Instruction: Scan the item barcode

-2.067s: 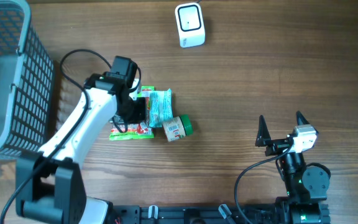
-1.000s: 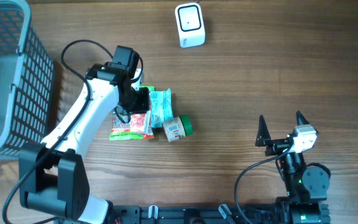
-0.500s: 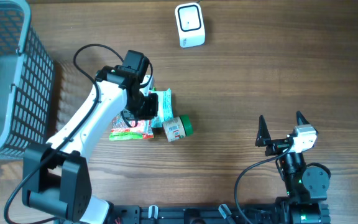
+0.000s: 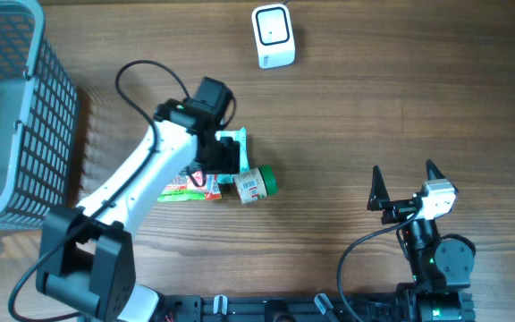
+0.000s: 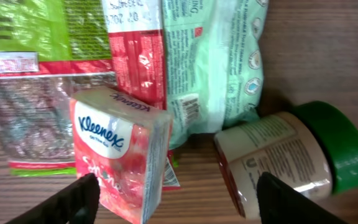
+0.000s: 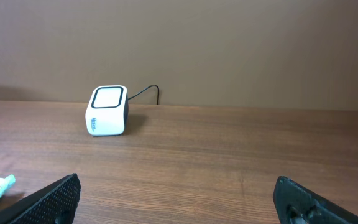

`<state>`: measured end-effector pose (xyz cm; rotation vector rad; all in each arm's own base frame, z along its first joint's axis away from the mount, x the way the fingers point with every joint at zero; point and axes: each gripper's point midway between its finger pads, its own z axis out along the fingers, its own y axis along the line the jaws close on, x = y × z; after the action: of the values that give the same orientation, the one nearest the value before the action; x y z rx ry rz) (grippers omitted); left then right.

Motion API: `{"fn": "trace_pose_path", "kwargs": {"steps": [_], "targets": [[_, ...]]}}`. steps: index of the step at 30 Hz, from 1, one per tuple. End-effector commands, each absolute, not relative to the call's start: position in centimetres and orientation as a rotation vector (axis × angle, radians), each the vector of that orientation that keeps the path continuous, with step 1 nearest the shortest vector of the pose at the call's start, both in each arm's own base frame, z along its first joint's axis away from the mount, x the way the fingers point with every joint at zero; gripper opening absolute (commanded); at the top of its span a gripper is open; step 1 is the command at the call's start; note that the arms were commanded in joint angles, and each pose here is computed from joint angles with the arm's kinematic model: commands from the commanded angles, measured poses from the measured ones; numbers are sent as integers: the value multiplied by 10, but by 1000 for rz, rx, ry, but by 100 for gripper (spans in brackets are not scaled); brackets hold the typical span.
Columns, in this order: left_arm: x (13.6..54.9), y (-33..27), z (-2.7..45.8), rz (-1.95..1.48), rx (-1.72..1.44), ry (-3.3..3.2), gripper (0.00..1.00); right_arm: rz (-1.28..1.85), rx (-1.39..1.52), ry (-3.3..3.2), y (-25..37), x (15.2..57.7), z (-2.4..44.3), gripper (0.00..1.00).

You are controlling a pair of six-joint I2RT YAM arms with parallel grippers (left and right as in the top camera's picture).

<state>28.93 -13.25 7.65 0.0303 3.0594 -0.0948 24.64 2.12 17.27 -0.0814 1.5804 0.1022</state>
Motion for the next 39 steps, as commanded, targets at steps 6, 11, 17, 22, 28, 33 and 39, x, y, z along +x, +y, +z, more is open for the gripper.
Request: {"fn": "trace_pose_path", "kwargs": {"steps": [6,11,17,22,28,33,39], "targets": [[297,-129,80,137,36,2948,91,96,-91,1573,22,246,174,100],[300,-124,81,175,-25,2928,51,96,-91,1573,22,246,174,100],[302,-122,82,187,-96,2911,49,96,-91,1573,22,246,174,100],[301,-122,80,195,-119,2911,40,96,-91,1573,22,246,174,100],[295,-103,72,354,-182,2866,42,96,-91,1573,22,246,174,100],[291,-103,60,347,-179,2876,41,96,-91,1573,22,246,174,100],[296,-107,61,327,-155,2857,42,96,-91,1573,22,246,174,100]]}}
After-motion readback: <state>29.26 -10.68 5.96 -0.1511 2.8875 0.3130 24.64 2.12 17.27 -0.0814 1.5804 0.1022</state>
